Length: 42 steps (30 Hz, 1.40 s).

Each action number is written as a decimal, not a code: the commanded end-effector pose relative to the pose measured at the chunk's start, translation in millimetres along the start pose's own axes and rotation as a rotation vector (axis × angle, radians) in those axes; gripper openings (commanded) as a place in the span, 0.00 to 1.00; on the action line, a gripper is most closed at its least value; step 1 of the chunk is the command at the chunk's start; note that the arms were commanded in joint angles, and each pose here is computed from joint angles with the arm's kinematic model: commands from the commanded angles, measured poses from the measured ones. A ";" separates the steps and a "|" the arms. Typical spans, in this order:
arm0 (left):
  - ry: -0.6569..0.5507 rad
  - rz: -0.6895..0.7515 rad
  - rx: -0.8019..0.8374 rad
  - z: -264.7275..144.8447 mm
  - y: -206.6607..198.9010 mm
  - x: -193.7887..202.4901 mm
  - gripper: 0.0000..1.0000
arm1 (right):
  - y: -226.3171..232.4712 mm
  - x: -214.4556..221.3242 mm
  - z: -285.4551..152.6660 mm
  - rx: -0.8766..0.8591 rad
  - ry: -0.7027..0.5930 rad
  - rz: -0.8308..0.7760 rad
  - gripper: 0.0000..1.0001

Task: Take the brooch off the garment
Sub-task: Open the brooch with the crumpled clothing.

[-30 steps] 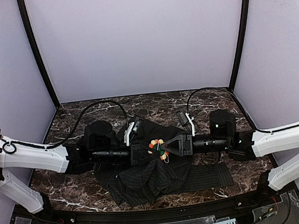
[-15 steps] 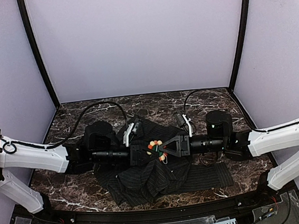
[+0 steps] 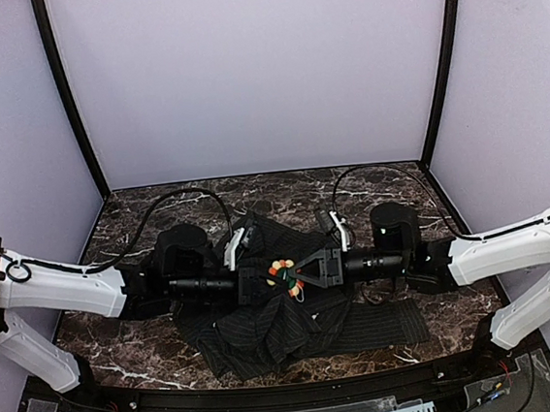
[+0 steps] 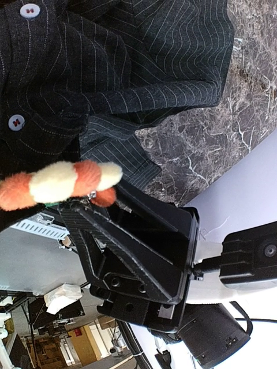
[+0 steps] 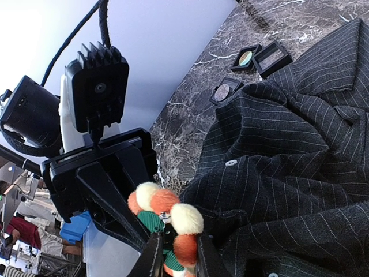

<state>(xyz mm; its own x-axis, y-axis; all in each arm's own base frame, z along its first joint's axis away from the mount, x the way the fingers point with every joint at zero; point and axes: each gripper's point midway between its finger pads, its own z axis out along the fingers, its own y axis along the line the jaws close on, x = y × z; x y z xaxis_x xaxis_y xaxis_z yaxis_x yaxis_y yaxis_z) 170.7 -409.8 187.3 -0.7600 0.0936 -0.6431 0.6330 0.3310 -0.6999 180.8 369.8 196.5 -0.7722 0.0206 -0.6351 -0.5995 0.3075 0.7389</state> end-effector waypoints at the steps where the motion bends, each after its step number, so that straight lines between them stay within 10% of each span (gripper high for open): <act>1: -0.061 0.069 0.098 -4.8 -29.0 -17.0 0.01 | 16.7 1.9 9.8 -0.069 0.034 0.004 0.17; 17: -0.104 0.088 0.121 -14.1 -35.5 -22.1 0.01 | 4.5 16.0 17.9 -0.069 0.084 0.052 0.24; 26: -0.120 0.091 0.176 -18.5 -45.4 -23.5 0.02 | 12.6 13.3 14.3 -0.124 0.074 0.053 0.05; 42: -0.079 0.063 0.175 -7.8 -40.1 -16.9 0.40 | 26.2 5.3 8.7 -0.189 0.032 0.028 0.00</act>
<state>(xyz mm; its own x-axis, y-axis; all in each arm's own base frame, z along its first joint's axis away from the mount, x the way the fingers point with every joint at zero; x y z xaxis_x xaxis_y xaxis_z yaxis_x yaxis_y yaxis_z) 159.9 -406.1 194.5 -0.7482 0.0783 -0.6588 0.6537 0.2564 -0.7120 176.4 384.7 201.5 -0.8012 0.0046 -0.5984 -0.5863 0.1943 0.7864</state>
